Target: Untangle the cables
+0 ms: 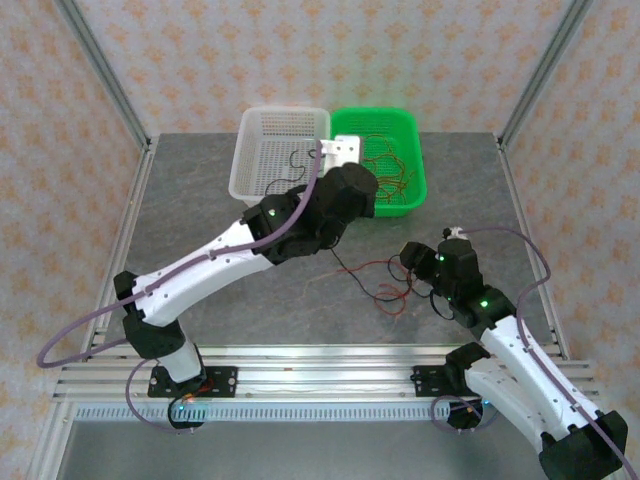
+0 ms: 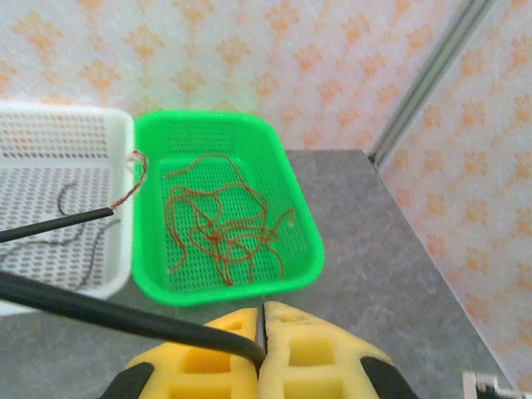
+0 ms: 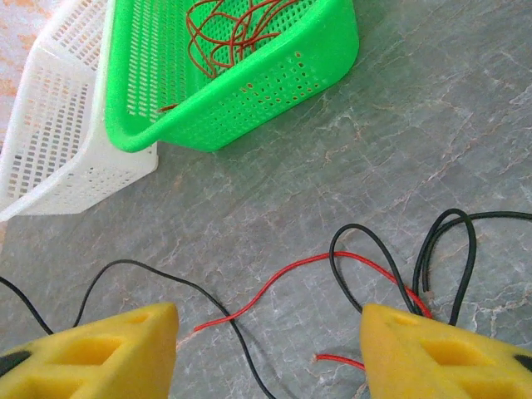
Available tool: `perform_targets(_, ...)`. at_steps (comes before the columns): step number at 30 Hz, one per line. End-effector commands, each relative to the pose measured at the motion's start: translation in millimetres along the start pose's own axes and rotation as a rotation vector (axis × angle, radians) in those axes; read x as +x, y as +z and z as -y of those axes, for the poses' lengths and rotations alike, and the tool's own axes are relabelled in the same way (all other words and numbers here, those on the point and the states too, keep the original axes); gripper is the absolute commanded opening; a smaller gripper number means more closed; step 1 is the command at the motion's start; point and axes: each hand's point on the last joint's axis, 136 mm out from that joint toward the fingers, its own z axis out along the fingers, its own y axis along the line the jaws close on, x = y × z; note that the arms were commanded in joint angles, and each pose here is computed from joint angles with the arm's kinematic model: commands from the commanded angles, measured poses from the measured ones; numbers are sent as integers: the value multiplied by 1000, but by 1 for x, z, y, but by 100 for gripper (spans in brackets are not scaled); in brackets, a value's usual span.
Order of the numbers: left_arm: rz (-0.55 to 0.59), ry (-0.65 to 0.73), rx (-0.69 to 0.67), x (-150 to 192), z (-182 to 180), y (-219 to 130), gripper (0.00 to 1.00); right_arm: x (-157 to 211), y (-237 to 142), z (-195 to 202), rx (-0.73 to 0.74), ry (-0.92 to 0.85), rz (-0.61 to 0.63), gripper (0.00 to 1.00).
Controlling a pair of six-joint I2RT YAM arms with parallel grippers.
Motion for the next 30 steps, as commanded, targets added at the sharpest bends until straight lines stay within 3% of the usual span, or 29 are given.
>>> perform_targets(1,65,33,-45,-35,-17,-10,0,1,0,-1,-11,-11,0,59)
perform_targets(7,190,-38,4,-92,-25,-29,0,4,2,-1,-22,3,-9,59)
perform_targets(15,316,-82,41,-138,-32,-58,0,35,24,-20,-149,49,-114,60)
perform_targets(21,387,-89,48,-161,-36,-74,0,65,48,-39,-192,34,-196,61)
perform_targets(30,401,-72,37,-165,-39,-75,0,95,83,-74,-188,-29,-253,55)
